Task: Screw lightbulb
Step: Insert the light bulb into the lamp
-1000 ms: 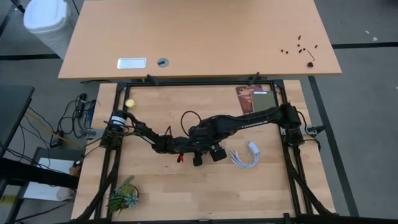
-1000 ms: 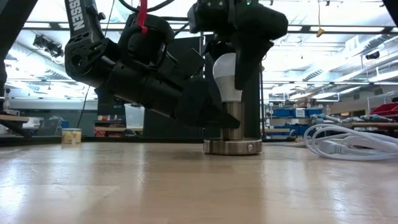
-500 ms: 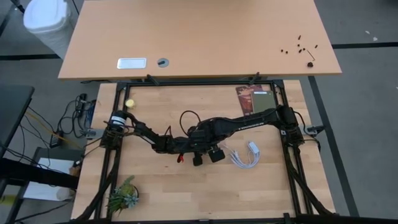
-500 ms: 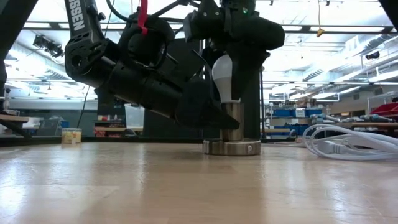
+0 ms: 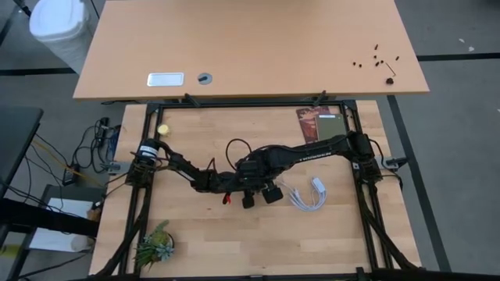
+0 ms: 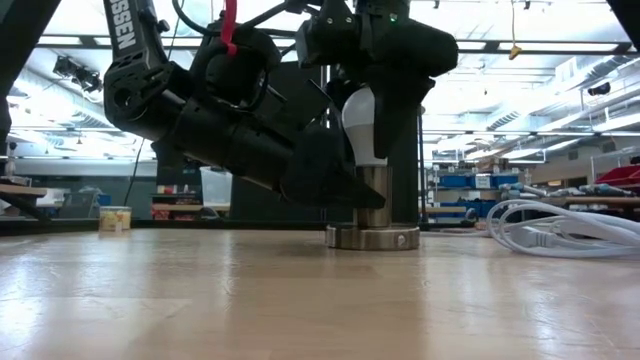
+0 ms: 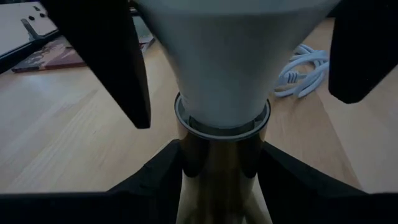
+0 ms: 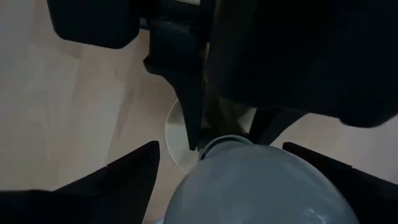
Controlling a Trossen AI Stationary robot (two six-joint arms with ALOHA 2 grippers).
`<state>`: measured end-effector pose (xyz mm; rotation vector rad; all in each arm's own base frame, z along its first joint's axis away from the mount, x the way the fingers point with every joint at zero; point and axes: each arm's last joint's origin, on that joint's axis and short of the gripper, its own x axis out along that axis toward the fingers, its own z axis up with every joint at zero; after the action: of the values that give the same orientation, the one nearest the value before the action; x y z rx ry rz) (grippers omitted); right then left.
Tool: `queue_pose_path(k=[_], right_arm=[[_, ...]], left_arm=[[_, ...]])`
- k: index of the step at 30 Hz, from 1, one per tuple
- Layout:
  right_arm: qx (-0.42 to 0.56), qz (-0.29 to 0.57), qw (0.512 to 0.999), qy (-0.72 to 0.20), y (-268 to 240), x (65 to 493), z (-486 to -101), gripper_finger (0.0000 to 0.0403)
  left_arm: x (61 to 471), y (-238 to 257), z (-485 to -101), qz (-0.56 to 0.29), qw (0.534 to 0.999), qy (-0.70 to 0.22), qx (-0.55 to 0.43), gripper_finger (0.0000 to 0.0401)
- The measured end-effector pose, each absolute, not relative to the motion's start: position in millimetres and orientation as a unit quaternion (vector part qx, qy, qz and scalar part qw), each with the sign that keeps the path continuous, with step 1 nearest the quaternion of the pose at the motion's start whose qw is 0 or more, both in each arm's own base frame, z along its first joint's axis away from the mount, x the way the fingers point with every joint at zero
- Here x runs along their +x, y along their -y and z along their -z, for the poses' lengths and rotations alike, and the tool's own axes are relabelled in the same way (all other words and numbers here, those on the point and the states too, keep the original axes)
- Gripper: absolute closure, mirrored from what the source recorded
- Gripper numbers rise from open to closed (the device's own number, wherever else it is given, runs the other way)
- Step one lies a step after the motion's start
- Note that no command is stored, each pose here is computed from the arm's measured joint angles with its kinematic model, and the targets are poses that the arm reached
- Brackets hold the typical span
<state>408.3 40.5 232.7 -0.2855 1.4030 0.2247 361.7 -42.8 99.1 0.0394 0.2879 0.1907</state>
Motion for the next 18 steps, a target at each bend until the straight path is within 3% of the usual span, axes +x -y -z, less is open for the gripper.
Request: queue_pose_path(k=[18], right_arm=[[-0.038, -0.024, 0.751, -0.658, -22, 407, -242, 0.0060]], left_arm=[[362, 43, -100, -0.085, 0.986, -0.140, 0.018, 0.0217]])
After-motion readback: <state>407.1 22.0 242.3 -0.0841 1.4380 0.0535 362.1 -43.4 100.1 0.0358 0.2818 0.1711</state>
